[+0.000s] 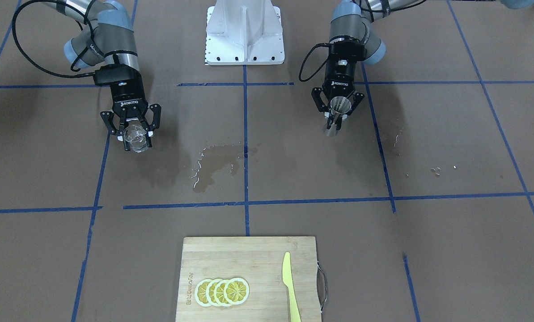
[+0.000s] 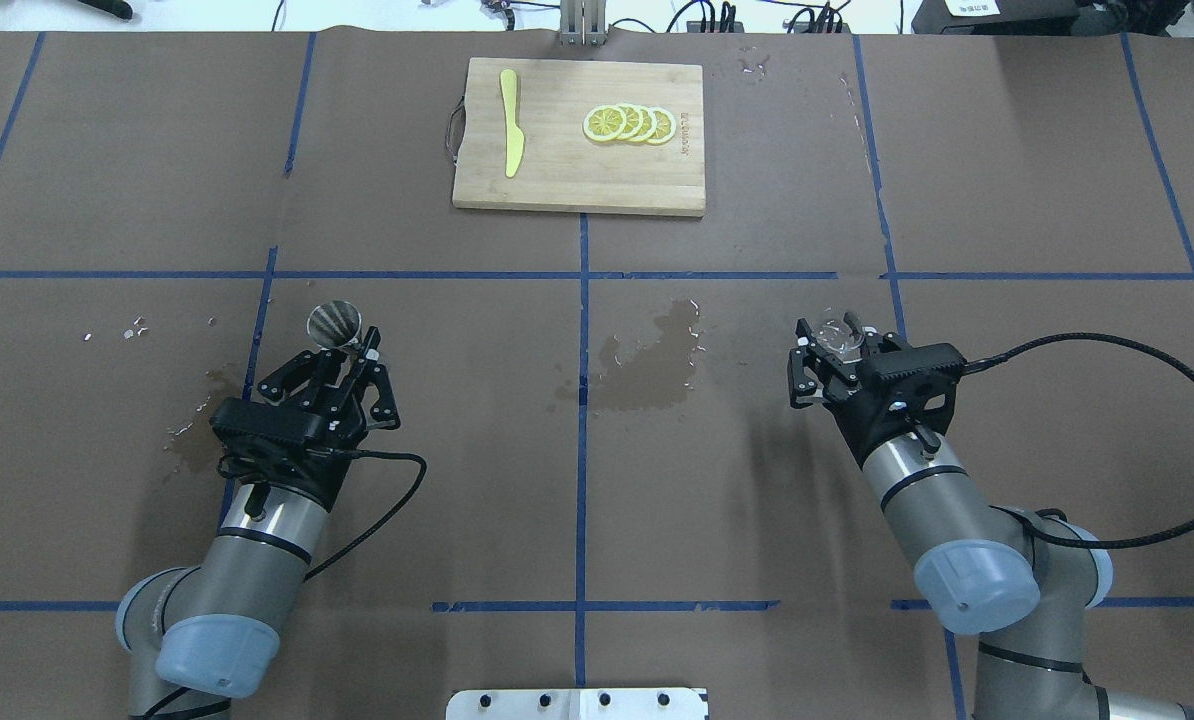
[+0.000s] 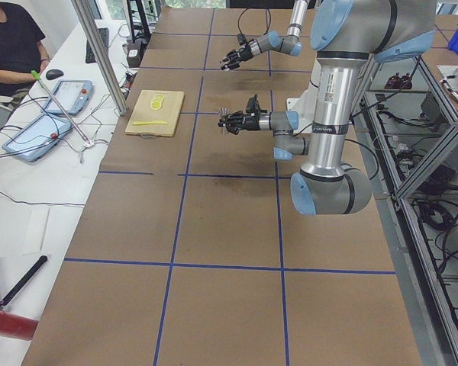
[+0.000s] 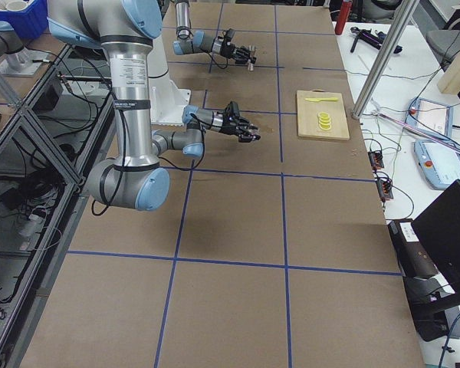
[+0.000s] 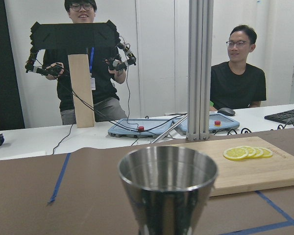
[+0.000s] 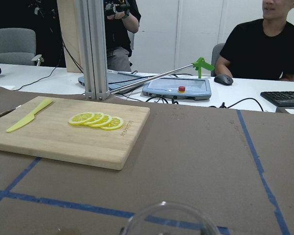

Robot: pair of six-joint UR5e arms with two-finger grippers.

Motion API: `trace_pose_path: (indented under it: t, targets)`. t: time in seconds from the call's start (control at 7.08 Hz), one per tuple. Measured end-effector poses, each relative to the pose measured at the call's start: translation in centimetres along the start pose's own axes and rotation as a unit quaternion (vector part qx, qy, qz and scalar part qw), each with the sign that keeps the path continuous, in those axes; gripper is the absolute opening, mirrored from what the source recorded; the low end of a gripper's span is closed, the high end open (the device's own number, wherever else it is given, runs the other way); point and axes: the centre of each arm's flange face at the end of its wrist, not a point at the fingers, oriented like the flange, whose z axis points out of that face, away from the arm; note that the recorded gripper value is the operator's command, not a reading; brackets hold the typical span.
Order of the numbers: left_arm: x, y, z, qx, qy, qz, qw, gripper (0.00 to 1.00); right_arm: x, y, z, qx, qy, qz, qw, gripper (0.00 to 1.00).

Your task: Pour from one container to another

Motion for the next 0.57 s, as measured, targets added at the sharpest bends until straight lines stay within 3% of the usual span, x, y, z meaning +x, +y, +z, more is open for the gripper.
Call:
trace_pose_path:
  t: [0.28,0.57]
  targets:
    - [3.1,0.9,0.7,-0.022,0.027,-0.004,0.9994,0.0,-3.7,-3.9,-1.3,-0.007,0.004,-0.017,0.9998,0.05]
    - [5.2,0.6,1.8,-0.06,0.077,-0.001,0.9952,0.0,-7.7,-6.4,-1.6,-0.014,0.0,-0.034,0.9993,0.06]
